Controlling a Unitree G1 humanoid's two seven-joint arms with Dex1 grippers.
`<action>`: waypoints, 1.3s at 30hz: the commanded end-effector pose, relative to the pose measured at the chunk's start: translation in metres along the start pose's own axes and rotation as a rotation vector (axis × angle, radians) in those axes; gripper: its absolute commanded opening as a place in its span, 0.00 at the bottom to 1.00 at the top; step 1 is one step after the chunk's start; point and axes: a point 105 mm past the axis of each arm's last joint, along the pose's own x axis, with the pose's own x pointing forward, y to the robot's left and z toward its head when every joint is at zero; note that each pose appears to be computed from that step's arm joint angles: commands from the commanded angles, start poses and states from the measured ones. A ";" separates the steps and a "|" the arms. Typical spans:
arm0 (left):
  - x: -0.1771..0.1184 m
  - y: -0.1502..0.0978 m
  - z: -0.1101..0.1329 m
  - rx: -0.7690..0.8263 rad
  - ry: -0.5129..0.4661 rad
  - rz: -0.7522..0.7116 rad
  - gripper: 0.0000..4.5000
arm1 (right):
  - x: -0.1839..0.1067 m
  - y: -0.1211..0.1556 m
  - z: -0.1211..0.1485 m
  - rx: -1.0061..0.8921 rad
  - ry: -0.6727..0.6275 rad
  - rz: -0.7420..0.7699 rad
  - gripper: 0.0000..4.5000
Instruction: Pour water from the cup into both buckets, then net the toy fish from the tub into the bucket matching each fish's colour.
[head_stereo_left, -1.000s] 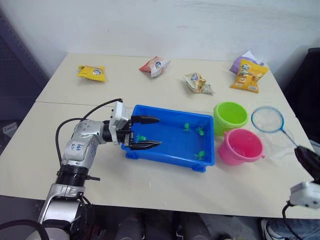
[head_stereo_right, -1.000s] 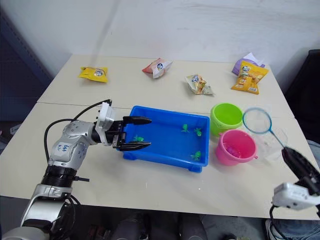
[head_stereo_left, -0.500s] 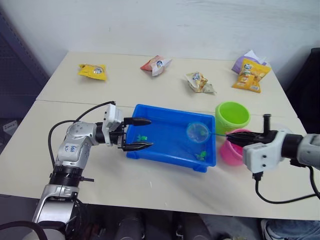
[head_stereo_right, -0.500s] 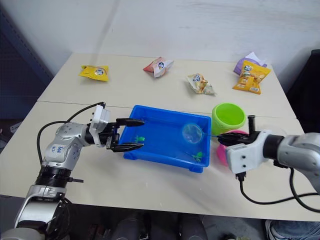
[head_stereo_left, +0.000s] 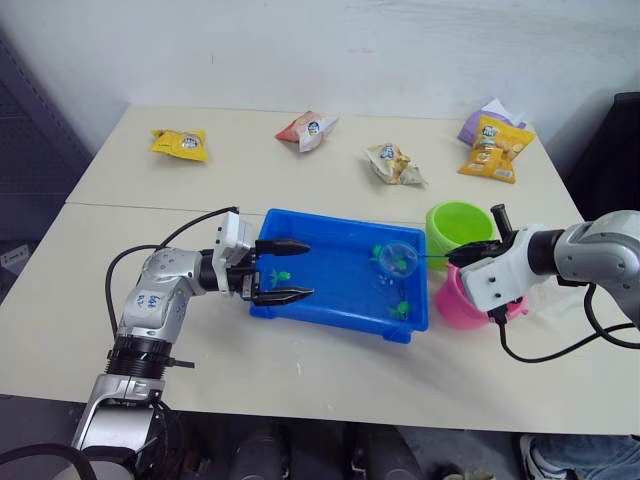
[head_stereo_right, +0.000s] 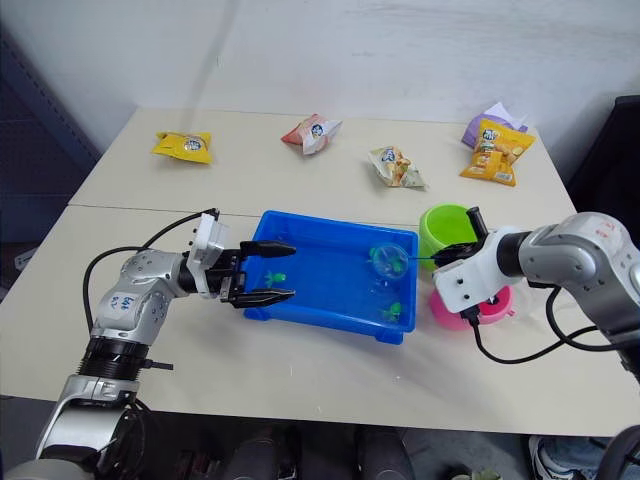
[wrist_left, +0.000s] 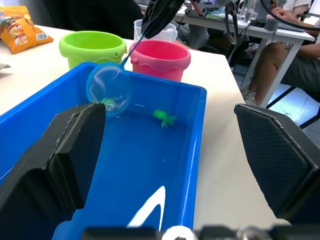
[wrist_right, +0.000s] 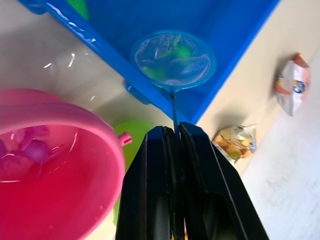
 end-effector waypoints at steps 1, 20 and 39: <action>0.003 0.002 0.011 0.043 -0.012 -0.020 0.99 | -0.001 -0.001 0.006 -0.037 -0.011 0.050 0.00; 0.000 0.001 0.009 0.040 -0.015 -0.015 0.99 | -0.008 0.011 0.040 0.081 -0.112 0.231 0.00; -0.006 -0.001 0.007 0.032 -0.013 0.008 0.99 | -0.001 -0.011 0.035 0.708 -0.290 -0.091 0.00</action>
